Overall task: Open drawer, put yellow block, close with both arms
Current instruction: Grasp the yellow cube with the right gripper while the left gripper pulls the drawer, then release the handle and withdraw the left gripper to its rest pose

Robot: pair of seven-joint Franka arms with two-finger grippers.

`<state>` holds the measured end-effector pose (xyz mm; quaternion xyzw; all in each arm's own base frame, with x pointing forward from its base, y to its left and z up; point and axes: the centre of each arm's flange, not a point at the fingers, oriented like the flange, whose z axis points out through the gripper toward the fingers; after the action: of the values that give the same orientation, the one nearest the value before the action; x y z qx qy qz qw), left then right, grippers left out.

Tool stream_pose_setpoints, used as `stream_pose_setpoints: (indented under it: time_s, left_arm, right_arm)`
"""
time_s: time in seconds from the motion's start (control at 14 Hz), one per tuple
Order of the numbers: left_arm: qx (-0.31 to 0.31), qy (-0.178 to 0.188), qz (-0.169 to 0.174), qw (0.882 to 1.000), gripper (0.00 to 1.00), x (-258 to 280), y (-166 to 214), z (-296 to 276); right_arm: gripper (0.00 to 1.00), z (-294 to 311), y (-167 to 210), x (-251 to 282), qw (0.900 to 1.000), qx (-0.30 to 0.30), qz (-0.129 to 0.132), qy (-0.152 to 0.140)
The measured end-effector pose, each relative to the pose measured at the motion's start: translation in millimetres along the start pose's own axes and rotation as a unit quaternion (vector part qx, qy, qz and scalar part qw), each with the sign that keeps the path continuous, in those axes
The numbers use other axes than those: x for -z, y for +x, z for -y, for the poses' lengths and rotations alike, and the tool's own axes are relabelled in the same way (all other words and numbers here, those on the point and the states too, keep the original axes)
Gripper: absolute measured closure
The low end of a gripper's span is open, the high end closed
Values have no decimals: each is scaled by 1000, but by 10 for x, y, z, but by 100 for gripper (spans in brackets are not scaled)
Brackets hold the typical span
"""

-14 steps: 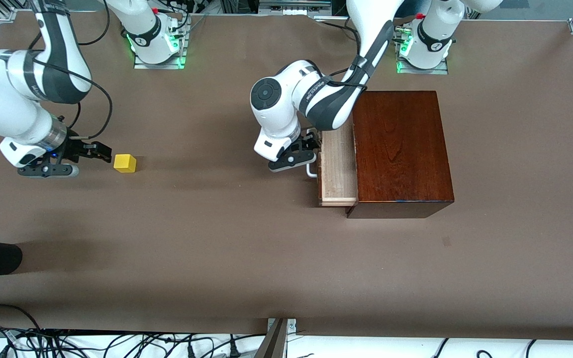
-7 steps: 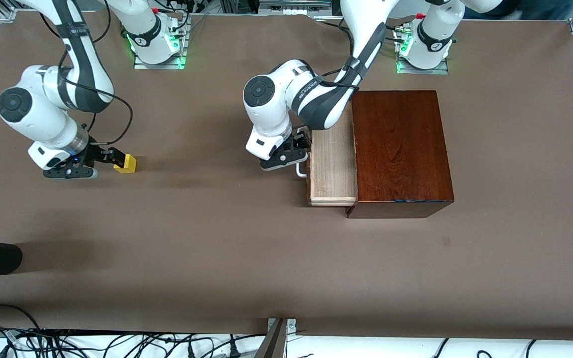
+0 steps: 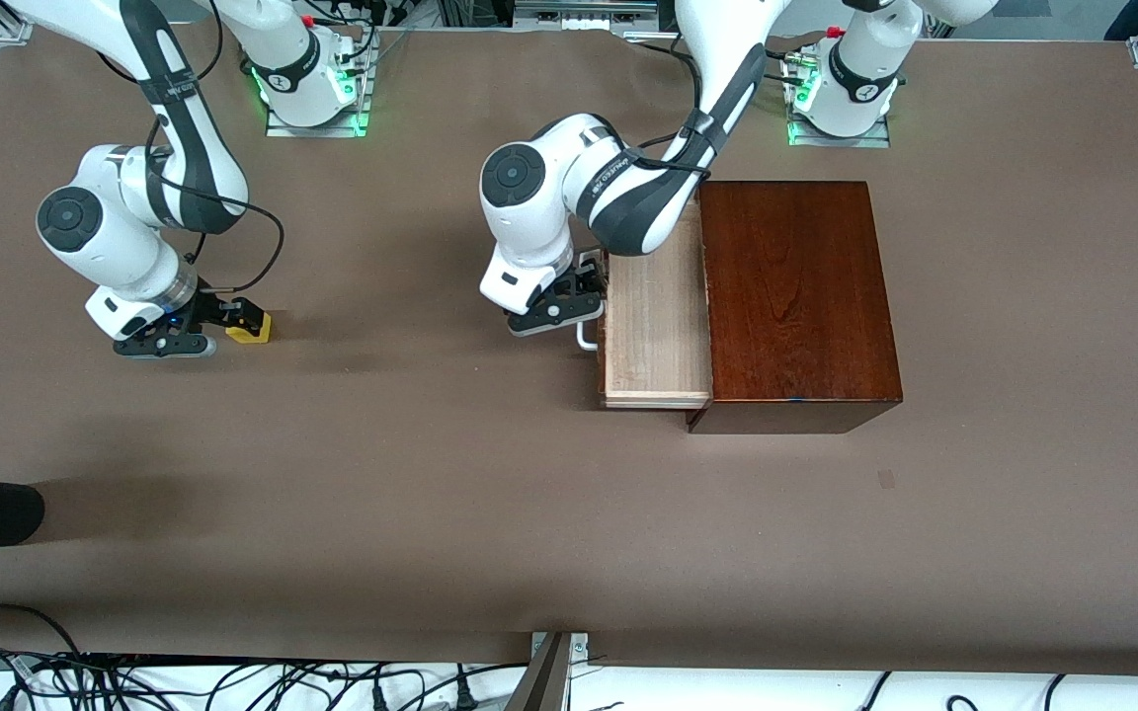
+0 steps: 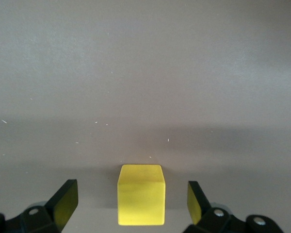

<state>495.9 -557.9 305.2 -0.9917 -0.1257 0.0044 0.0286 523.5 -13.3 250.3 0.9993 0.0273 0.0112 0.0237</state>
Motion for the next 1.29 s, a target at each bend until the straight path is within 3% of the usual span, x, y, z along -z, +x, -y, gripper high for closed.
stream_pose_setpoints:
  time_s: [0.14, 0.57, 0.93, 1.14, 1.21, 1.29]
  left_arm:
    - [-1, -9, 5, 1000, 0, 157, -37, -37]
    - [4, 14, 24, 1000, 0, 745, 12, 214]
    - [36, -14, 22, 999, 0, 1637, 791, 1029]
    - [24, -27, 26, 999, 0, 1920, 1233, 1575]
    - [19, -28, 28, 999, 0, 1972, 1332, 1717]
    - [14, -31, 28, 999, 0, 2023, 1410, 1840]
  right_arm:
    - [0, 3, -65, -112, 1000, 2, -2, -2]
    - [0, 9, -227, -445, 1000, 4, -12, -9]
    - [0, 9, -272, -557, 1000, 4, -4, -11]
    - [3, 10, -286, -569, 1000, 5, -3, -11]
    - [11, 10, -292, -574, 1000, 5, -2, -11]
    - [24, 11, -298, -578, 1000, 6, -1, -11]
